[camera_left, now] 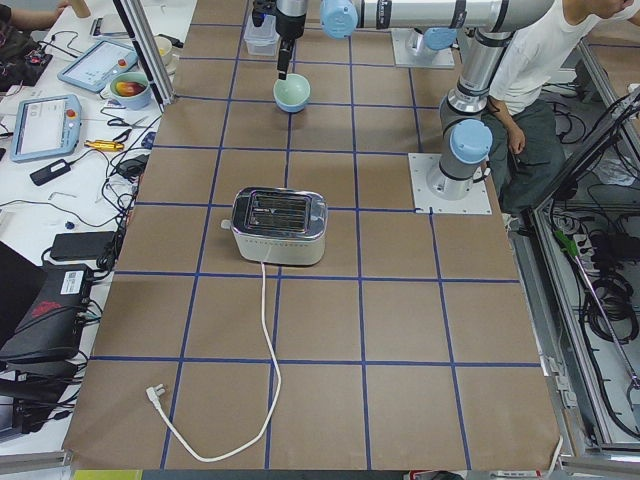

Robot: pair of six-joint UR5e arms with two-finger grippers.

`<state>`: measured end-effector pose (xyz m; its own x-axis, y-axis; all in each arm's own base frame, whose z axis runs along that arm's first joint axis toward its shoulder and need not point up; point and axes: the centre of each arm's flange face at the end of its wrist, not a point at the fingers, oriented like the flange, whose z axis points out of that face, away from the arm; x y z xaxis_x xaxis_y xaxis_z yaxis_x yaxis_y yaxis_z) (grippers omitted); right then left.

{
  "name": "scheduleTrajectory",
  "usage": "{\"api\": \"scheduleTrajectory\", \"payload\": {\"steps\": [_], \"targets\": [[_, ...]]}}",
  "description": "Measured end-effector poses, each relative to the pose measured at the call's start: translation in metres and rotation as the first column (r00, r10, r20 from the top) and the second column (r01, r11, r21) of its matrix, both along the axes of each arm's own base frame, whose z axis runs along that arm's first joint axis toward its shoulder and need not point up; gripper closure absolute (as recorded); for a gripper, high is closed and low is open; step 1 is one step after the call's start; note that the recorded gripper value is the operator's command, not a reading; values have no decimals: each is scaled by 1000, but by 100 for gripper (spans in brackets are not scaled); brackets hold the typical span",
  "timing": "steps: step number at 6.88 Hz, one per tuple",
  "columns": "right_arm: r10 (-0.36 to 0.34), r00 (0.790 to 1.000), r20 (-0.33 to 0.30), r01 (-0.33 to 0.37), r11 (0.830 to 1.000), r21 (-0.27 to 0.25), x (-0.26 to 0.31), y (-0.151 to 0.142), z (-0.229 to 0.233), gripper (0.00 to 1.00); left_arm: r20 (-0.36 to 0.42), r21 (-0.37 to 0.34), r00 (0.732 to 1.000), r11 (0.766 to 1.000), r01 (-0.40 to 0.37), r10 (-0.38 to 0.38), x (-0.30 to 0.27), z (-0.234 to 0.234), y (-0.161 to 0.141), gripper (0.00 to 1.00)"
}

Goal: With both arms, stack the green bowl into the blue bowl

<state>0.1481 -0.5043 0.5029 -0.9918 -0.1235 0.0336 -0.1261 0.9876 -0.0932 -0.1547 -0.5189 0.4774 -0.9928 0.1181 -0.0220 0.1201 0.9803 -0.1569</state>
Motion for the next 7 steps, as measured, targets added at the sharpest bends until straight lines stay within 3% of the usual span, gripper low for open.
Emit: {"api": "scheduleTrajectory", "payload": {"steps": [3, 7], "targets": [[-9, 999, 32, 7, 998, 63, 5, 8, 10, 0, 1, 0, 1000, 1000, 5, -5, 0, 0, 0, 0], [-15, 999, 37, 11, 994, 107, 6, 13, 10, 0, 2, 0, 1000, 1000, 5, -5, 0, 0, 0, 0]]}}
